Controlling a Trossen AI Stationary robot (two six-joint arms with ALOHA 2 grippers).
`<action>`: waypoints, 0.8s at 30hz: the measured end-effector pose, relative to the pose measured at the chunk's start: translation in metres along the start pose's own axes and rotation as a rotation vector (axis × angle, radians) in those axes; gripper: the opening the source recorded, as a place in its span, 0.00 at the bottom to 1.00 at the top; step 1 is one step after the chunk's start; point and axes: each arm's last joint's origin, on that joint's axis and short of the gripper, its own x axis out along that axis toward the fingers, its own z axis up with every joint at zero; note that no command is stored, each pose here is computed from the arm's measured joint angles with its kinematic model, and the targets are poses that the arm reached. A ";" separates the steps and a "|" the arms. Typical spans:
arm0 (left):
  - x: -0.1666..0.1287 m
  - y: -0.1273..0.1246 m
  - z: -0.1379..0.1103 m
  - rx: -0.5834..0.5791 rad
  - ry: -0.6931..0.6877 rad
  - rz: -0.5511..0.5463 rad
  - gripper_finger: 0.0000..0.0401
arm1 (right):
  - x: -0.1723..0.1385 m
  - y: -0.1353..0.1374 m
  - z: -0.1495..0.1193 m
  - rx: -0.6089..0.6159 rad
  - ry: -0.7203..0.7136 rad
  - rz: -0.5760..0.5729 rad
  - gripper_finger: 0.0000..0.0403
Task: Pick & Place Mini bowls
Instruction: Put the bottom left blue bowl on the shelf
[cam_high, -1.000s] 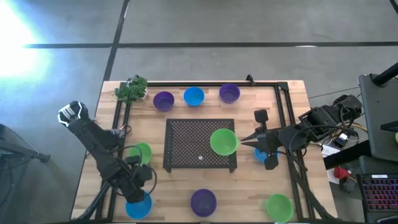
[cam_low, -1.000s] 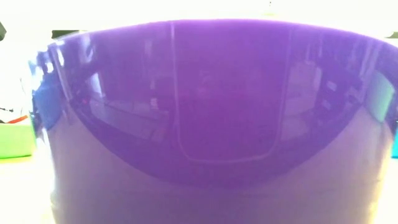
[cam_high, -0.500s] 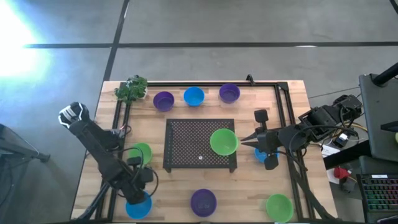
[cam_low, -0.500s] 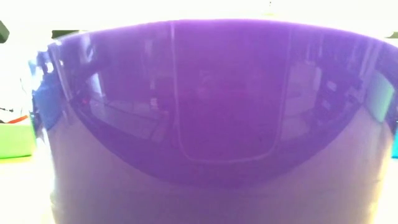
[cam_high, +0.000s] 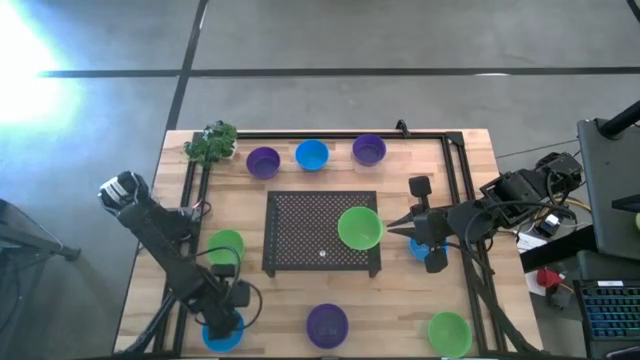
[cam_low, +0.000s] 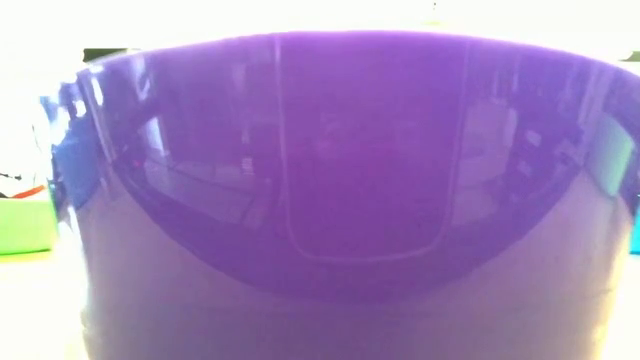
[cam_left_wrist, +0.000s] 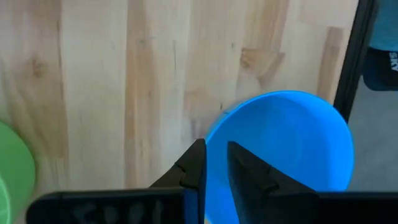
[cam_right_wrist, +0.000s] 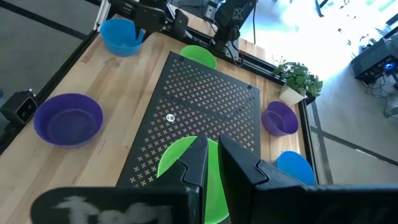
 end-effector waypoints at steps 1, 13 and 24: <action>0.000 -0.001 0.000 0.002 -0.003 -0.006 0.14 | 0.000 0.000 0.000 0.000 0.000 0.000 0.08; 0.007 0.001 -0.006 0.035 0.013 0.016 0.14 | 0.000 0.000 0.000 0.000 0.000 0.001 0.08; 0.017 0.006 -0.009 0.018 0.011 0.015 0.14 | 0.000 0.000 0.000 0.000 0.000 0.001 0.08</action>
